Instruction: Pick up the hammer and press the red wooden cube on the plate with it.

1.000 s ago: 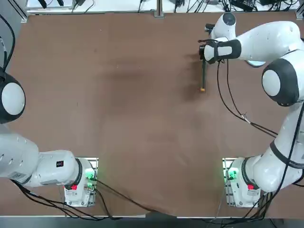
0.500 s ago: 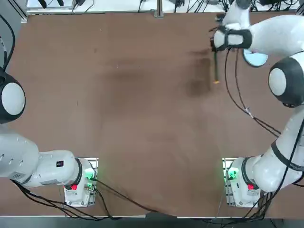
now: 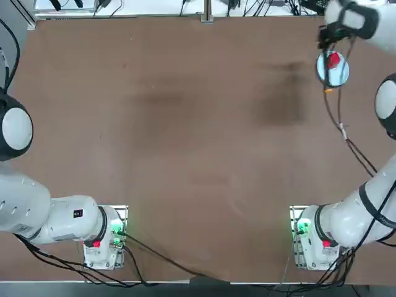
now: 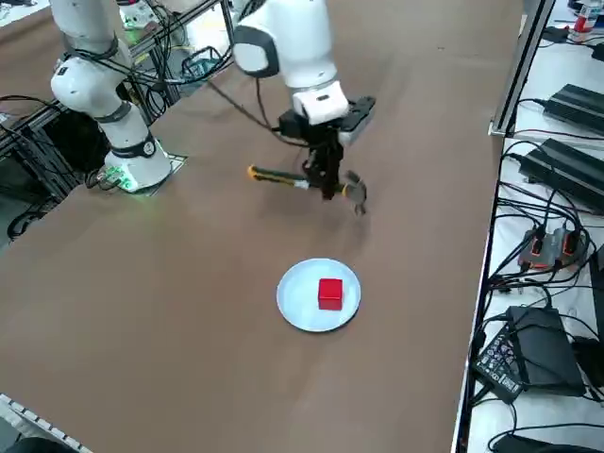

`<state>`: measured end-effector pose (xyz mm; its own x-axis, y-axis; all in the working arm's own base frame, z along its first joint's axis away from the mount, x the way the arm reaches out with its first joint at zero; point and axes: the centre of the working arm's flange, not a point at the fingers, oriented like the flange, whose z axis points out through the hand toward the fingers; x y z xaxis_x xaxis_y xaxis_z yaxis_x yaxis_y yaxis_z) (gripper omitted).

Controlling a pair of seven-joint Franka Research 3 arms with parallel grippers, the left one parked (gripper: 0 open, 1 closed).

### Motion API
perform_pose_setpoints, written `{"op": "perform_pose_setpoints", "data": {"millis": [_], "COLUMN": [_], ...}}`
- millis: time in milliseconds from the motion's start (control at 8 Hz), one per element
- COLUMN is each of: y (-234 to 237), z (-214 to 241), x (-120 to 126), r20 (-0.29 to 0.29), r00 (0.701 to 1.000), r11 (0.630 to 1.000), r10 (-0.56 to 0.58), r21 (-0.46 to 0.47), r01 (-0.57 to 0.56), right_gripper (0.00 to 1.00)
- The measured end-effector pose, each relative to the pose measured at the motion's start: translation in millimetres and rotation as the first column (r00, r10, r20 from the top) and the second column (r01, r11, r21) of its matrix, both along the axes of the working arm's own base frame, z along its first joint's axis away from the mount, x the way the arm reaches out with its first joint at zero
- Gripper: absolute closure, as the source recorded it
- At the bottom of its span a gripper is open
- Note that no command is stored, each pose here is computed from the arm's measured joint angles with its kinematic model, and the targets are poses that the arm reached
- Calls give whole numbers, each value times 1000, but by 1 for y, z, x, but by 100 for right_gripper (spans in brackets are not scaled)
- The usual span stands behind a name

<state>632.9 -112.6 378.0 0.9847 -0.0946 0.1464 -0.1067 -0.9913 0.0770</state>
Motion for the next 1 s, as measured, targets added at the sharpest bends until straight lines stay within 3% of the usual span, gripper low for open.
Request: {"op": "perform_pose_setpoints", "data": {"millis": [375,1000], "y": [-77,-80], "z": [-12,-86], "x": [-7,1], "r20": [-31,-76], "r00": [999,995], "r11": [999,997], "r10": [-41,-63], "r21": [-21,40], "r01": [40,66], "right_gripper": [79,79]}}
